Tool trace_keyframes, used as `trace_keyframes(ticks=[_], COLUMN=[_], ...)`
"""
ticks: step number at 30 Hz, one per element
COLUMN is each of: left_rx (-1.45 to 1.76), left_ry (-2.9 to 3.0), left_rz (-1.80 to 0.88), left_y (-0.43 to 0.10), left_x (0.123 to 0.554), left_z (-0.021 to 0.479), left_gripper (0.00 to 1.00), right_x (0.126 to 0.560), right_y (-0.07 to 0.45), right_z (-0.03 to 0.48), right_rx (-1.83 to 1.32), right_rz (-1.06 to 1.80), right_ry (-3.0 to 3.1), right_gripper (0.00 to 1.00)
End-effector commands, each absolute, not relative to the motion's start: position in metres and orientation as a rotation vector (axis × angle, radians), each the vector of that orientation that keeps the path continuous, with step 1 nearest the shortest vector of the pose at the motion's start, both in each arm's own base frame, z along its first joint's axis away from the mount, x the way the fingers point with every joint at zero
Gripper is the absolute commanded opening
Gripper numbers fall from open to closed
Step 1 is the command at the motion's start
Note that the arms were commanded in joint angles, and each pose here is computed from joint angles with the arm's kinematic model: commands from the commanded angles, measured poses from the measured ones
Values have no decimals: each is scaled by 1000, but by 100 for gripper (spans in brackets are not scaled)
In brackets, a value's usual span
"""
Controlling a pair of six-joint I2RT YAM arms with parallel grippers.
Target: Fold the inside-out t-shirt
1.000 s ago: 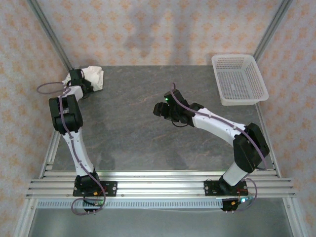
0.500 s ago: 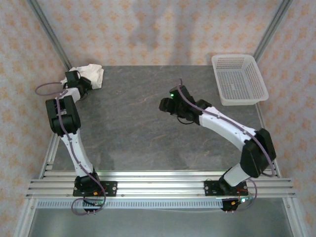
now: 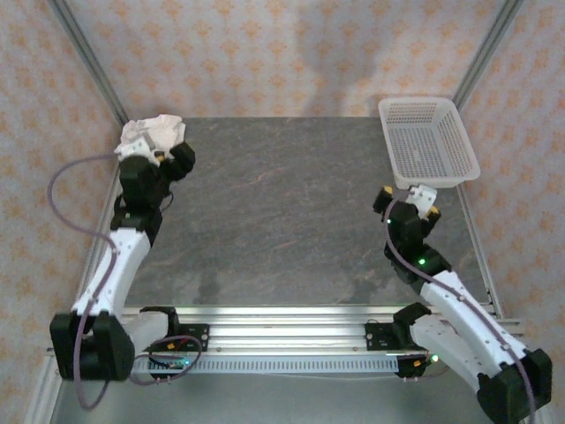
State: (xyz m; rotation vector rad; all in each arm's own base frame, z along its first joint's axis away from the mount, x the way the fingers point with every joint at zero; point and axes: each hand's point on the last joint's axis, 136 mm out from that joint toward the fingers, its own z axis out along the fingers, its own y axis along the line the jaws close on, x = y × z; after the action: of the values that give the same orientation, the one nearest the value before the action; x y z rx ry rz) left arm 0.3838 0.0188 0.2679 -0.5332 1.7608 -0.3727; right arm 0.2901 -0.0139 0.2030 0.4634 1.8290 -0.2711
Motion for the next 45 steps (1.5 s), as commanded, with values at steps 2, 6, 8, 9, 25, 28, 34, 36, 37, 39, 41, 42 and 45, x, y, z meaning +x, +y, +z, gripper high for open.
trace_keyframes(ticks=[2, 6, 8, 9, 25, 28, 34, 36, 37, 39, 41, 42, 45], left_rx=[-715, -736, -654, -640, -256, -146, -186, -186, -185, -176, -176, -176, -176], left_ry=[1801, 1801, 1789, 1789, 1934, 1960, 1963, 1971, 1963, 1970, 1970, 1974, 1971], left_rz=[-129, -75, -67, -42, 96, 151, 185, 187, 185, 179, 179, 179, 179], left_y=[60, 66, 61, 63, 42, 22, 29, 28, 28, 26, 26, 26, 26], left_x=[355, 332, 325, 323, 388, 392, 393, 392, 393, 393, 393, 393, 394], left_z=[193, 156, 154, 153, 105, 94, 94, 93, 94, 94, 94, 93, 94], left_gripper=[94, 100, 98, 96, 95, 100, 100, 100, 100, 100, 100, 100, 100], right_x=[286, 317, 342, 352, 382, 382, 382, 382, 382, 382, 383, 383, 383], right_y=[-75, -89, -85, -82, -51, -51, -51, -51, -51, -51, -51, -50, -50], right_z=[158, 127, 123, 125, 94, 94, 94, 95, 95, 95, 94, 94, 94], right_rx=[604, 655, 613, 601, 439, 440, 439, 440, 439, 439, 436, 436, 436], right_rz=[-518, -517, -487, -455, -242, -241, -241, -240, -241, -240, -241, -243, -243], right_ry=[1797, 1881, 1866, 1835, 1875, 1877, 1878, 1877, 1877, 1877, 1881, 1882, 1881], right_gripper=[100, 100, 100, 100, 99, 99, 99, 99, 99, 99, 99, 99, 99])
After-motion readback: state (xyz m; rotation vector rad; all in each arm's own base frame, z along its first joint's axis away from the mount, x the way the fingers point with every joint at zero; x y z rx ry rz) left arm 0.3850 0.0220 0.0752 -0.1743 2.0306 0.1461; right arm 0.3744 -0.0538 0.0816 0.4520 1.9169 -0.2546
